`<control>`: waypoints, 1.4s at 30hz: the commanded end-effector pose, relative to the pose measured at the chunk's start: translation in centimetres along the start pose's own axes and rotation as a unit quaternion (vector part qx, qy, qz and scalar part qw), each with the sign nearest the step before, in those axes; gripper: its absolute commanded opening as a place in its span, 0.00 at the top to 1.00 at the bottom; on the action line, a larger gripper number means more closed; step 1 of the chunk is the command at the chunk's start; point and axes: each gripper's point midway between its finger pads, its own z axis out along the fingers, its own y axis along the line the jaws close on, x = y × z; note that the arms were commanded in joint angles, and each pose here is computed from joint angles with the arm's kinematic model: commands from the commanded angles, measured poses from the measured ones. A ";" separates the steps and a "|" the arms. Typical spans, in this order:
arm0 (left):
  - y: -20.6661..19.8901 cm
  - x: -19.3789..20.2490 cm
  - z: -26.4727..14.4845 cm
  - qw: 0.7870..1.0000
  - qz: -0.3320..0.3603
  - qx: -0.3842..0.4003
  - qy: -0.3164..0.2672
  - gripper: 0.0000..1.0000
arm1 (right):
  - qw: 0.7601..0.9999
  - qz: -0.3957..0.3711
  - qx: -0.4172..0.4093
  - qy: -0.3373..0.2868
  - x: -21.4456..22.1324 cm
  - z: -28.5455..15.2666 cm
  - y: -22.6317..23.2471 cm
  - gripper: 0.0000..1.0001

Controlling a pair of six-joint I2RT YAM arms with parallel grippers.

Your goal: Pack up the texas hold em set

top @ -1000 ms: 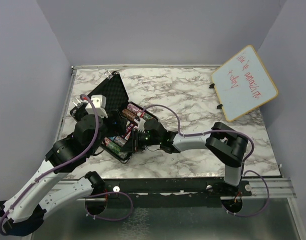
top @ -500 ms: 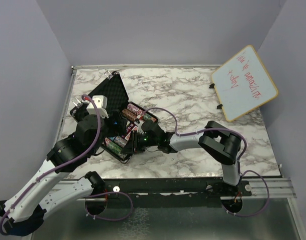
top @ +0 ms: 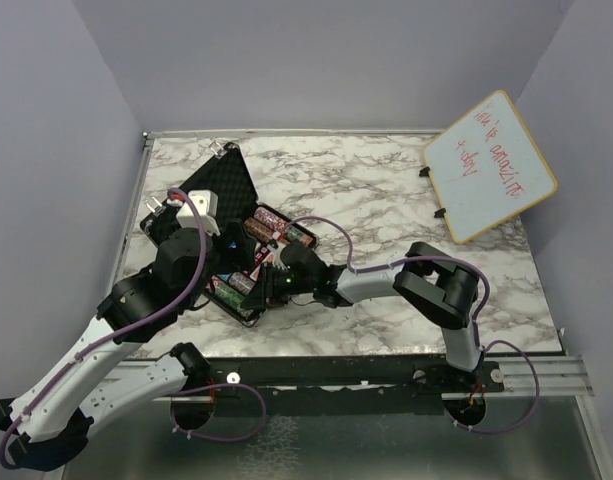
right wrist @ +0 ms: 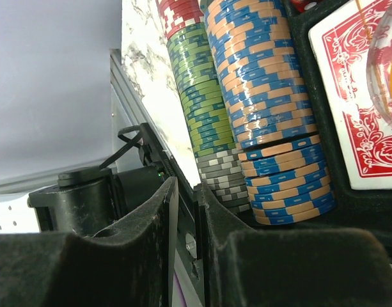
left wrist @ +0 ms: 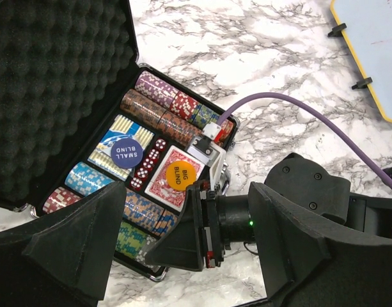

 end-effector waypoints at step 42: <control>1.6 -2.2 3.1 0.990 0.084 -0.109 -0.012 0.01 | 0.996 -0.022 0.036 -0.078 -2.0 -5.0 0.7 0.69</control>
